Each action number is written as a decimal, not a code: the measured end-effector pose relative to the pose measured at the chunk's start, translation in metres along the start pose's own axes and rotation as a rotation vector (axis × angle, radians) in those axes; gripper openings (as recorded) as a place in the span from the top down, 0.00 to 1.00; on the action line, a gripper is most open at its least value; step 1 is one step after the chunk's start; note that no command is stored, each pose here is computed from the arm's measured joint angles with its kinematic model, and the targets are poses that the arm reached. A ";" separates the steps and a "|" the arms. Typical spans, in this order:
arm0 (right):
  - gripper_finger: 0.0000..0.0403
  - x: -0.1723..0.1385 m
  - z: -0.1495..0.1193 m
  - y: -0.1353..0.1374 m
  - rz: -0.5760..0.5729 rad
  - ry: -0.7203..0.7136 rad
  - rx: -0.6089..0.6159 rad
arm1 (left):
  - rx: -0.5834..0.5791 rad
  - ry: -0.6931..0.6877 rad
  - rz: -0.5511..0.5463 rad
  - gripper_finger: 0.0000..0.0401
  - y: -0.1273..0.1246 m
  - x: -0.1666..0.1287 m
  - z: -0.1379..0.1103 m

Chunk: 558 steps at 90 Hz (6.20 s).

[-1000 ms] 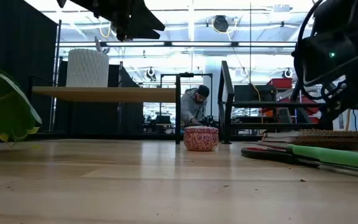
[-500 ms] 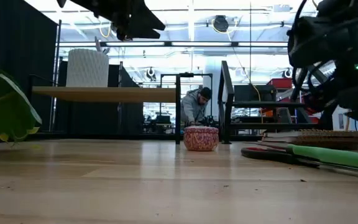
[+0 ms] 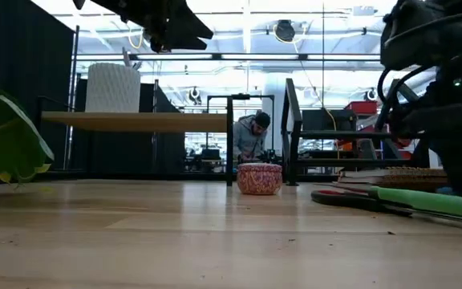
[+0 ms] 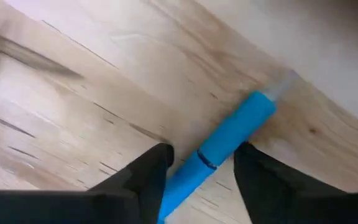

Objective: Stock shelves
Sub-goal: Put the blue pen into the white pen holder

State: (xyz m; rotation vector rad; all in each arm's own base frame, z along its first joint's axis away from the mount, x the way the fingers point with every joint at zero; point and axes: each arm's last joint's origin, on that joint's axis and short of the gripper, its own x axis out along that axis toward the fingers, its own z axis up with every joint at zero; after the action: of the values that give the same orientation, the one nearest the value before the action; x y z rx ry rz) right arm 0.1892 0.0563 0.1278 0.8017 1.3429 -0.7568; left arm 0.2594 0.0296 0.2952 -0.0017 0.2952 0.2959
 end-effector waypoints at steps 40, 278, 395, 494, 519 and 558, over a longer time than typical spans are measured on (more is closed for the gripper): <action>0.94 0.000 -0.005 0.007 0.052 -0.073 -0.080 | -0.003 -0.005 0.000 0.48 0.000 0.000 0.001; 0.95 -0.138 0.088 0.074 0.690 -1.398 -0.745 | -0.057 -0.182 -0.318 0.48 -0.041 0.056 -0.012; 0.46 -0.176 0.057 0.014 0.664 -1.218 -0.721 | 0.033 -0.247 0.272 0.92 -0.015 -0.004 0.036; 0.48 -0.107 0.077 0.055 0.502 -0.973 -0.686 | -0.195 -0.115 1.034 0.92 0.077 -0.116 0.015; 0.48 -0.107 0.077 0.055 0.513 -0.964 -0.668 | -0.215 -0.132 0.993 0.92 0.090 -0.103 0.005; 0.48 -0.106 0.076 0.054 0.520 -0.954 -0.654 | -0.218 -0.047 0.959 0.86 0.093 -0.078 -0.015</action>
State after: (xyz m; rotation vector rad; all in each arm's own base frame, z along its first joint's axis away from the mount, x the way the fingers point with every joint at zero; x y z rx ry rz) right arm 0.2667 0.0218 0.2415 0.1648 0.4115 -0.1770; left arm 0.1566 0.0955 0.3069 -0.0692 0.1981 1.2778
